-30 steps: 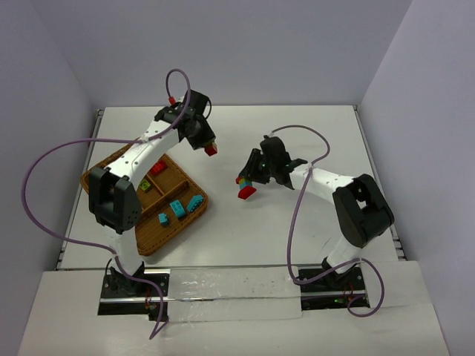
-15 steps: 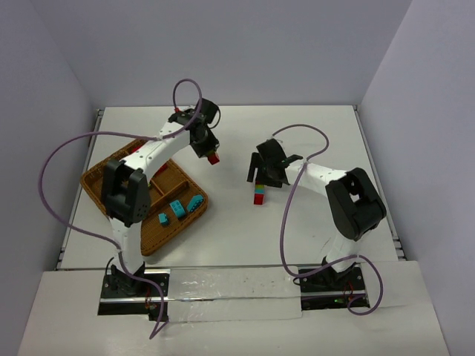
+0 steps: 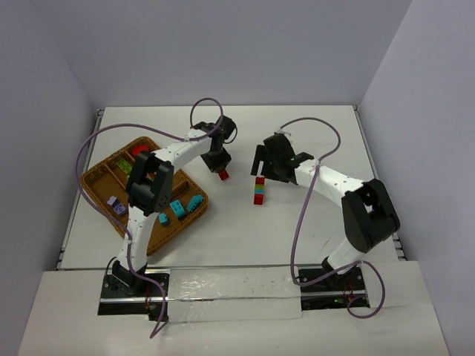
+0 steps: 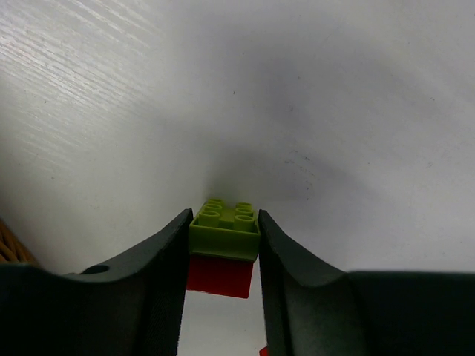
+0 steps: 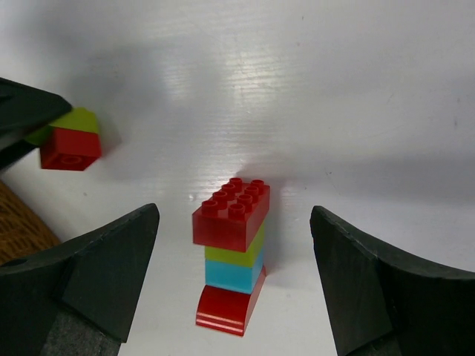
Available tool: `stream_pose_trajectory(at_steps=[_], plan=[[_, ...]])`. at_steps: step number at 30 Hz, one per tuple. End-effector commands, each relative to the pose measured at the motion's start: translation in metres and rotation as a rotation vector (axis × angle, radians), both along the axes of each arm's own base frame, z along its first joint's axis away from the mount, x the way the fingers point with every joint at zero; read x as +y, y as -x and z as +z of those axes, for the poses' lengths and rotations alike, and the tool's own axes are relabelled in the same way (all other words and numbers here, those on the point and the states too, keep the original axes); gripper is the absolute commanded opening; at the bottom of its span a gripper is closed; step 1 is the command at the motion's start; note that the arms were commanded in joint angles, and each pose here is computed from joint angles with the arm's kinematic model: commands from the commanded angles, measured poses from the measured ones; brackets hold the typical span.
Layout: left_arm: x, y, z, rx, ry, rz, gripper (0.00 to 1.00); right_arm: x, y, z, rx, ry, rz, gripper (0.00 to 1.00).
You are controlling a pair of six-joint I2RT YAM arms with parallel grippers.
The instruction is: Sort the legos into containers by color
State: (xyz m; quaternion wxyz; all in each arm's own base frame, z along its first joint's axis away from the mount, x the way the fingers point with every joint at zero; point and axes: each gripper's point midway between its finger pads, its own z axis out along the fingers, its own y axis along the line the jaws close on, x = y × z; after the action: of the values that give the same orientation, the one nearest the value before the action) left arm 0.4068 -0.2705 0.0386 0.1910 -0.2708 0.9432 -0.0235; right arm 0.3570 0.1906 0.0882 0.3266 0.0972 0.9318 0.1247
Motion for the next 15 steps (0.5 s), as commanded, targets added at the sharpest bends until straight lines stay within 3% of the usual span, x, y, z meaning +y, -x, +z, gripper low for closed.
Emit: stream_pose_trajectory(at_steps=[1,3,6,11,15], plan=[[-0.006,0.0,0.0,0.0,0.007,0.002,0.73,-0.009,-0.002,0.022,-0.06,-0.001,-0.021,0.9],[-0.009,0.002,0.001,-0.003,0.023,-0.012,0.81,-0.009,-0.001,0.025,-0.067,-0.005,-0.021,0.9],[-0.01,0.002,0.005,-0.015,0.03,-0.019,0.82,-0.009,-0.001,0.028,-0.07,-0.008,-0.023,0.9],[-0.009,0.004,0.016,-0.02,0.02,-0.028,0.67,-0.008,-0.001,0.027,-0.068,-0.009,-0.018,0.9],[-0.011,0.011,0.02,-0.003,0.039,-0.024,0.65,-0.007,-0.001,0.025,-0.063,-0.01,-0.013,0.9]])
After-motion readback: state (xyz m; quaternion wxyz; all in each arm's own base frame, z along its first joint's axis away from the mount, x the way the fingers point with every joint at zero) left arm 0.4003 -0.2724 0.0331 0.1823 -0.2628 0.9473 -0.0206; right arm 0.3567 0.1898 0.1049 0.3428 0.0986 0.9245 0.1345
